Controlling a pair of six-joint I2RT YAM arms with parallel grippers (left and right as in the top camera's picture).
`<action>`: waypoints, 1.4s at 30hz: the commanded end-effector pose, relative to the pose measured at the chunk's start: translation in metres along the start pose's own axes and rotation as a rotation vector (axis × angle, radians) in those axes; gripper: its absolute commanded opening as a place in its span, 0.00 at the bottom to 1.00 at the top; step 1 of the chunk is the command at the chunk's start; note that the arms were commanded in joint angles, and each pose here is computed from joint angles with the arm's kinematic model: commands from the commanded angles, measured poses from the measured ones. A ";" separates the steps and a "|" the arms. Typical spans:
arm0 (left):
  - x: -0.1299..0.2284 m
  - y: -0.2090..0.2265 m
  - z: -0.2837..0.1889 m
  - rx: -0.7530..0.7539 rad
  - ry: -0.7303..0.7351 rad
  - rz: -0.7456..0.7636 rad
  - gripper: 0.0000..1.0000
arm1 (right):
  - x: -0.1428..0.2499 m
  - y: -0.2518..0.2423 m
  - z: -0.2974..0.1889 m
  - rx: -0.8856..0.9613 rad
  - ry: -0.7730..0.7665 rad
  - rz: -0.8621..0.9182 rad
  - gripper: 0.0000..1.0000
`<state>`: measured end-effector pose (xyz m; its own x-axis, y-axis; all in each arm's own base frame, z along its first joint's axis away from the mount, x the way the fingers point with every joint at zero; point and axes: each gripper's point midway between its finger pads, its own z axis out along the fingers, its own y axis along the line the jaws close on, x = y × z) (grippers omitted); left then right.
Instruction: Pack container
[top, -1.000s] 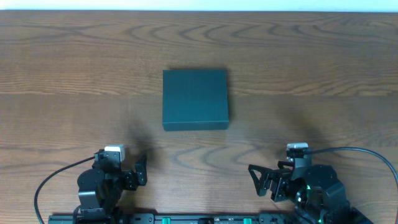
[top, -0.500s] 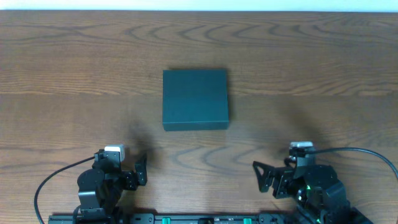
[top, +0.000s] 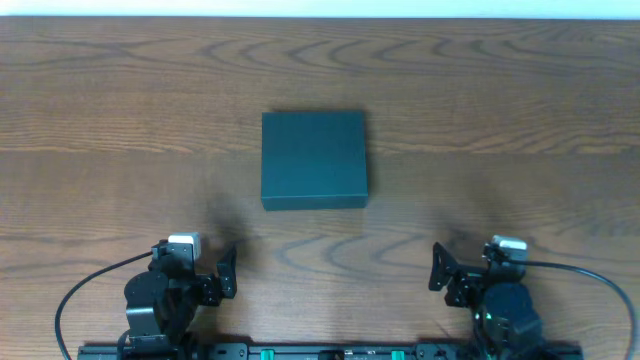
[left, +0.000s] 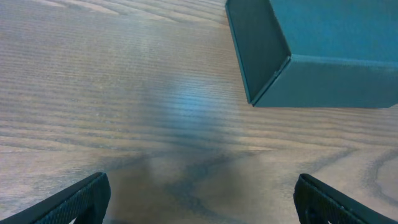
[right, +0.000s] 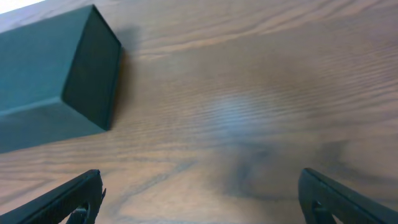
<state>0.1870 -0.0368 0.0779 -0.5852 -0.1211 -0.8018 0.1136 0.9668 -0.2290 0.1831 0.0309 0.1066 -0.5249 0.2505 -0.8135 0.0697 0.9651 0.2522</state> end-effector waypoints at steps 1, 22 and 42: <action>0.000 -0.001 0.000 0.011 -0.004 -0.016 0.95 | 0.013 -0.010 0.011 0.041 0.008 -0.016 0.99; 0.000 -0.001 0.000 0.011 -0.004 -0.016 0.95 | 0.025 -0.008 0.017 0.025 0.042 -0.023 0.99; 0.000 -0.001 0.000 0.011 -0.004 -0.016 0.95 | 0.025 -0.008 0.017 0.025 0.042 -0.023 0.99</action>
<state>0.1870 -0.0368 0.0778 -0.5855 -0.1212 -0.8016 0.1135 0.9668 -0.2291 0.1835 0.0328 0.0767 -0.5671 0.2284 -0.7914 0.0726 0.9709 0.2282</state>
